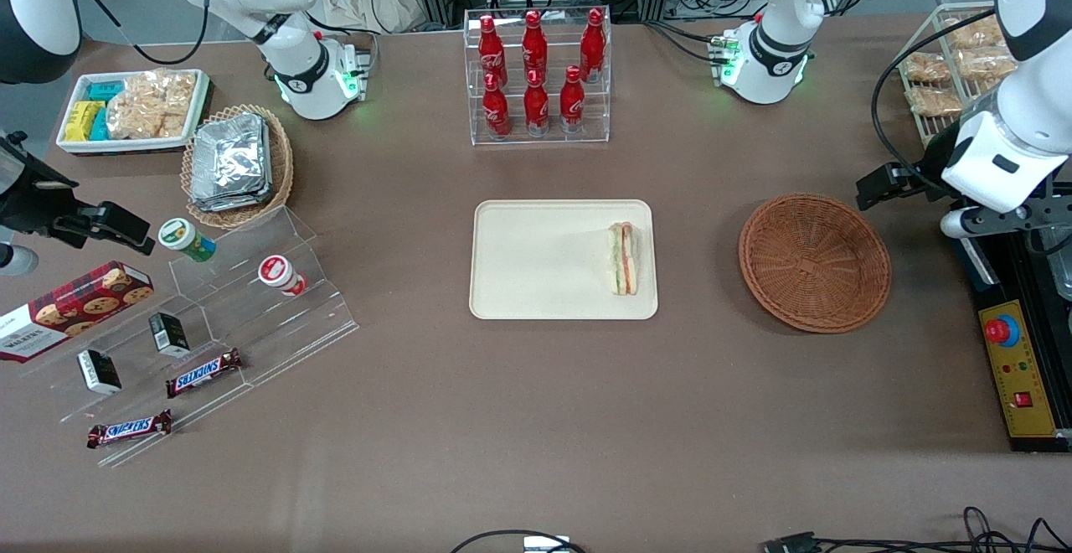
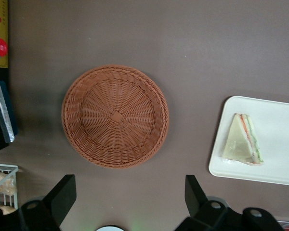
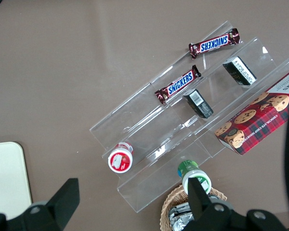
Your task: Place sandwich from basket to tray
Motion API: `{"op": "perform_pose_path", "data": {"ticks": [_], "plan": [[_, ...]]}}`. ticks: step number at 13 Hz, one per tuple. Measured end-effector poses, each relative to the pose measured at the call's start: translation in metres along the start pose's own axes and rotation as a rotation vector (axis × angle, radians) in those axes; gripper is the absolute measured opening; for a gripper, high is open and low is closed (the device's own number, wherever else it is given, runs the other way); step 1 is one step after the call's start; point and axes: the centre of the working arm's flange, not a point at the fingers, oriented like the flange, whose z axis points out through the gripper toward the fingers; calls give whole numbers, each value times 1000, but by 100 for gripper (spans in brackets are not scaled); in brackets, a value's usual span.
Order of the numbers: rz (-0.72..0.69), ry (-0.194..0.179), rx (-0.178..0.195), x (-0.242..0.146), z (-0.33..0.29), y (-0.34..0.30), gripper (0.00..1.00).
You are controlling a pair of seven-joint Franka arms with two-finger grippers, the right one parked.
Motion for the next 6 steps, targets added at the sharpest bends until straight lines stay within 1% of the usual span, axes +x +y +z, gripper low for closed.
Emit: {"op": "perform_pose_path", "data": {"ticks": [1,2,6], "plan": [[1,8,12,1,-2,-2,100],[1,14,16,1,-5,-2,100],[1,24,14,1,-9,-2,100]]}}
